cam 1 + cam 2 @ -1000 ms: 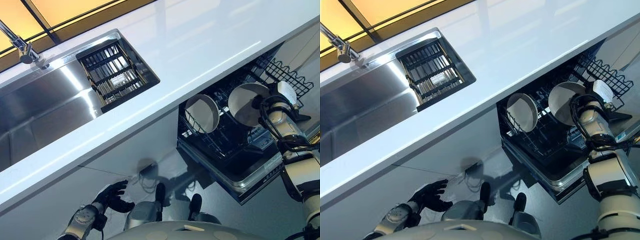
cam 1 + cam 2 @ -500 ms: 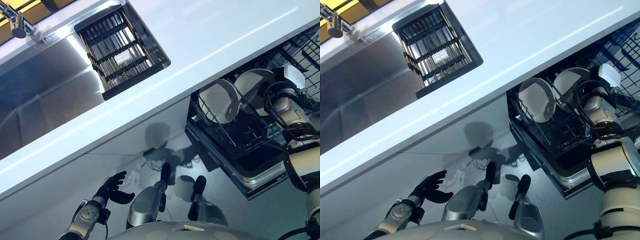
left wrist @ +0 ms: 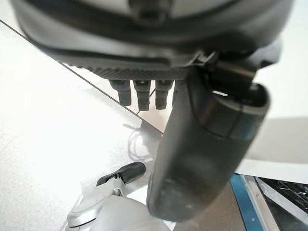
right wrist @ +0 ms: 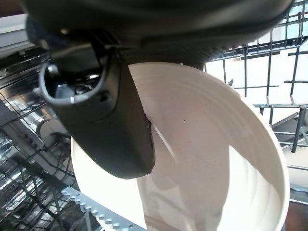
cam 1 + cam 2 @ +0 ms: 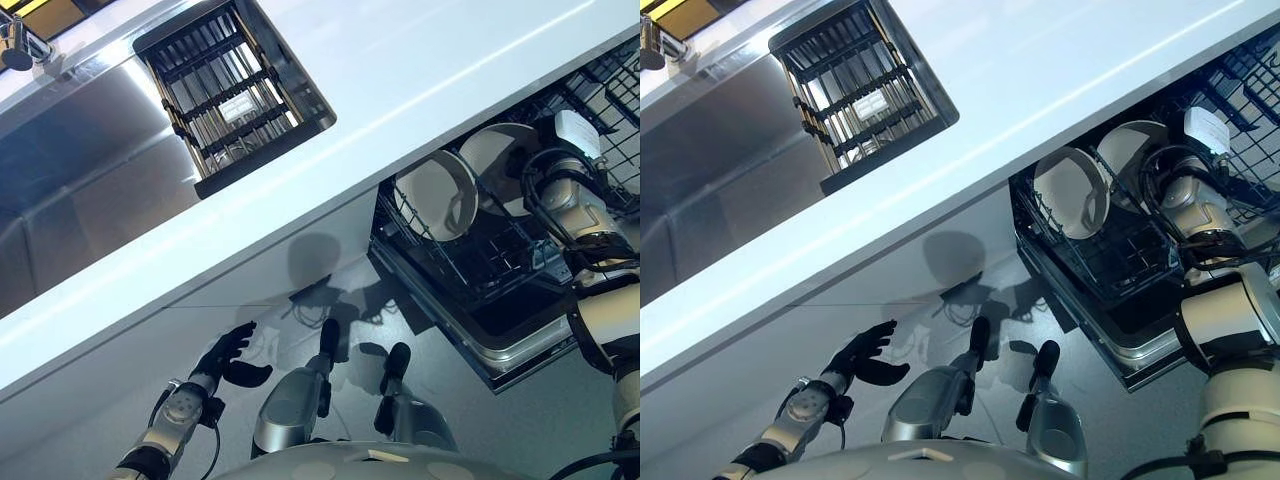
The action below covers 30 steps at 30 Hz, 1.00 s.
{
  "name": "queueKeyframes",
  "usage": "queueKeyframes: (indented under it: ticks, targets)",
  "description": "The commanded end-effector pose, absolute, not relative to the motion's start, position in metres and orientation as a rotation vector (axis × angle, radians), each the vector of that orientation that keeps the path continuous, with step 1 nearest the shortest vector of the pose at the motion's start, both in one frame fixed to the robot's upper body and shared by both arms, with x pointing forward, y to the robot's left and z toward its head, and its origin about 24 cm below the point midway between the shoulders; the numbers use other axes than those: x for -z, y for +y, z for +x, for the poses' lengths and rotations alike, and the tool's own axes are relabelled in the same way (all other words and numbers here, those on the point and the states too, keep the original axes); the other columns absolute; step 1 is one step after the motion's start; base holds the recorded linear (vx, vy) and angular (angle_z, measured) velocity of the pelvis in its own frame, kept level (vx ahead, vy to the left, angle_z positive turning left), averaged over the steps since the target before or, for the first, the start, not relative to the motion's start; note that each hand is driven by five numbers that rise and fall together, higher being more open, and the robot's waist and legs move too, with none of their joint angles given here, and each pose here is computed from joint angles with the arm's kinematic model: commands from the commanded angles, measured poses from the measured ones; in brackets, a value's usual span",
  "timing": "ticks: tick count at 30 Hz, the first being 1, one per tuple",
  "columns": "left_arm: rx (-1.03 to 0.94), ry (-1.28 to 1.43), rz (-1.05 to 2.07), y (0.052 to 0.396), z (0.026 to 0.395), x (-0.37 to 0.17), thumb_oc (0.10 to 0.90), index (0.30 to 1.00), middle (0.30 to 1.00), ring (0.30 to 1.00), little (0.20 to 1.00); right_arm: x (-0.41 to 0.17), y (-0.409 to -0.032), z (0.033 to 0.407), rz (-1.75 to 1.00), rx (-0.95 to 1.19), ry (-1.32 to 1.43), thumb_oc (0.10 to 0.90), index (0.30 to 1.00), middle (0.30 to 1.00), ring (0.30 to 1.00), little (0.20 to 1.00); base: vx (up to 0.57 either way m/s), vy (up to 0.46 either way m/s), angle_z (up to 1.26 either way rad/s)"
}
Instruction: Pick up plates and place into dishwasher.
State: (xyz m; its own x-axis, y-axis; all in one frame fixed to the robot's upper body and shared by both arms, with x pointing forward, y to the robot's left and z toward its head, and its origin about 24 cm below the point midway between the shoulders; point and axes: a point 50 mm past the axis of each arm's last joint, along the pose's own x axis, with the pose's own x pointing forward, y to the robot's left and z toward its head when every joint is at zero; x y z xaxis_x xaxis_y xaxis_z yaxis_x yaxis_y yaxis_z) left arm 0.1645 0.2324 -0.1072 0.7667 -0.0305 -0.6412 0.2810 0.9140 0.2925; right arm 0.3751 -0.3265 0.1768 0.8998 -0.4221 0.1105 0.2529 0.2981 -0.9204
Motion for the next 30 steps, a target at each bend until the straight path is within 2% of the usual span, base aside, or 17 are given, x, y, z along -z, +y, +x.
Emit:
queueKeyframes:
  ticks: [1,18,30]
  targets:
    - [0.188,0.641,0.453,0.236,0.161,0.103,0.800,0.900,0.900,0.900,0.900,-0.206,-0.301,0.388,-1.191,0.390,0.003,0.800,0.900,0.900,0.900,0.900,0.00,0.000,0.00]
    - [0.138,0.651,0.449,0.234,0.156,0.107,0.800,0.900,0.900,0.900,0.900,-0.203,-0.300,0.379,-0.934,0.435,-0.093,0.800,0.900,0.900,0.900,0.900,0.01,0.005,0.00]
    - [0.108,0.704,0.456,0.240,0.144,0.114,0.800,0.900,0.900,0.900,0.900,-0.217,-0.314,0.363,-0.918,0.526,-0.199,0.800,0.900,0.900,0.900,0.900,0.01,0.000,-0.04]
